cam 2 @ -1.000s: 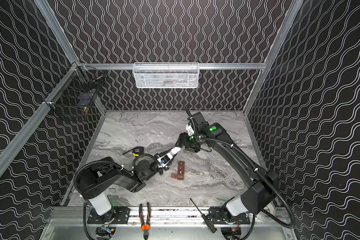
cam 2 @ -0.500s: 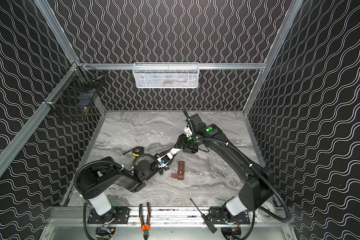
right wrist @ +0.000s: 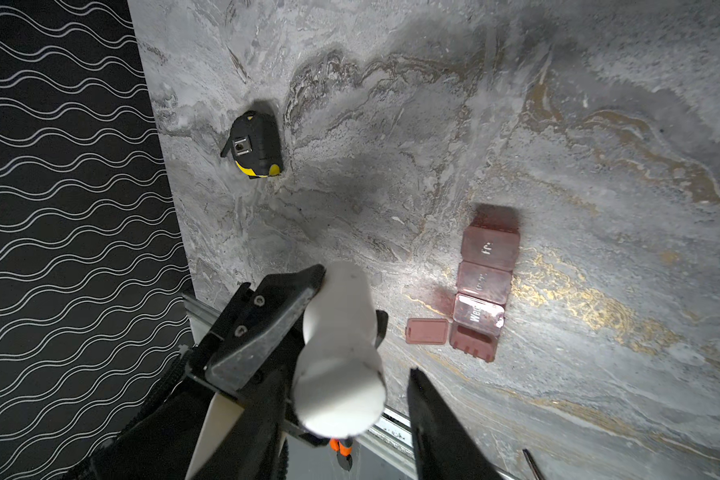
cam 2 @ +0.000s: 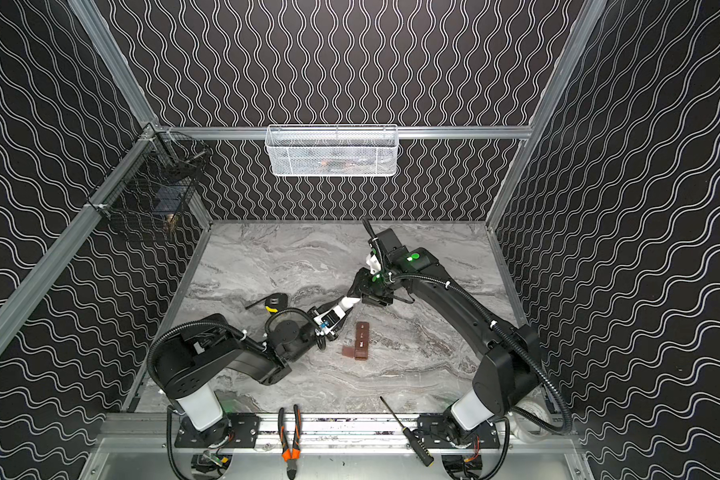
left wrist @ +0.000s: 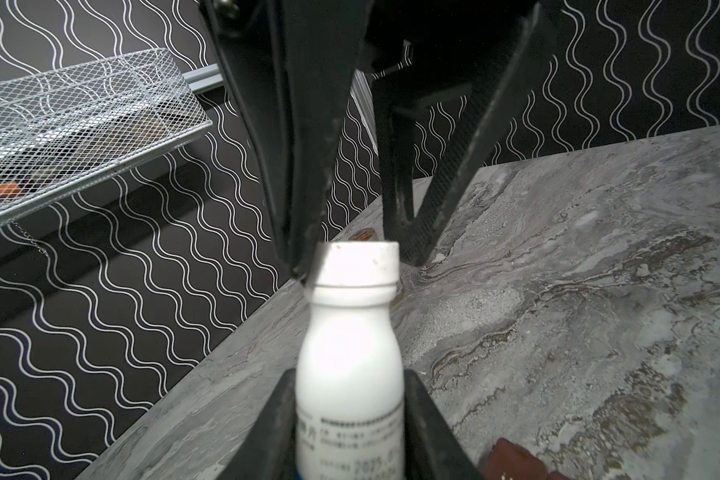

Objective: Sort the pills into containers

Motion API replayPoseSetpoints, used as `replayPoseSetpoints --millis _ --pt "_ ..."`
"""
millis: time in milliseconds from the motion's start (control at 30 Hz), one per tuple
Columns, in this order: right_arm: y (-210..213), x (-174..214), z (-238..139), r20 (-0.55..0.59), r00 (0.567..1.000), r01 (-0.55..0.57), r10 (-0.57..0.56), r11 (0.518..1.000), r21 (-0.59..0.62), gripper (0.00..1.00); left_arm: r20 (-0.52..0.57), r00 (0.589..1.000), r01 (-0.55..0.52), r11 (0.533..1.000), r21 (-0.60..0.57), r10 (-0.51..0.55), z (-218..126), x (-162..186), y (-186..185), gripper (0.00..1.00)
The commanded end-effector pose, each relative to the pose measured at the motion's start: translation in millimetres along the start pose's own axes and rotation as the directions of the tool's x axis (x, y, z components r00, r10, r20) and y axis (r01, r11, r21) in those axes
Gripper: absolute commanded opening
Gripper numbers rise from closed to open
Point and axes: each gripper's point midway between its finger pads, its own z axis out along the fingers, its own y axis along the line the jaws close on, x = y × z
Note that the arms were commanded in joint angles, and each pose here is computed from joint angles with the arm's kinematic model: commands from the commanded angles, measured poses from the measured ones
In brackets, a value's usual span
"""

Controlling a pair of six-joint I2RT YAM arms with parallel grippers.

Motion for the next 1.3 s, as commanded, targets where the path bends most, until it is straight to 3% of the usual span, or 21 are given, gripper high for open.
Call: replayPoseSetpoints --millis 0,567,733,900,1267 --pt "6.0 -2.9 0.7 0.004 1.000 0.010 -0.010 1.000 -0.023 0.48 0.059 0.998 -0.001 1.000 -0.022 0.002 -1.5 -14.8 6.7 0.00" --pt "6.3 2.2 -7.5 0.006 0.999 0.048 -0.048 0.999 -0.024 0.27 0.064 0.998 0.006 1.000 -0.011 -0.006 -4.7 -16.2 5.0 0.00" --pt "2.8 10.7 -13.9 -0.004 0.992 0.124 -0.124 0.992 -0.015 0.26 0.081 0.996 0.032 0.999 0.002 -0.032 -8.2 -21.9 4.9 0.00" --pt "-1.9 20.4 -22.0 -0.006 0.982 0.188 -0.188 0.982 -0.011 0.27 0.063 0.994 0.078 0.993 0.088 -0.084 -11.3 -25.2 -7.7 0.00" --pt "1.1 26.6 -52.8 0.056 0.938 0.341 -0.341 0.940 0.011 0.27 0.020 0.997 0.075 0.980 0.186 -0.081 -29.2 -32.1 -30.3 0.00"
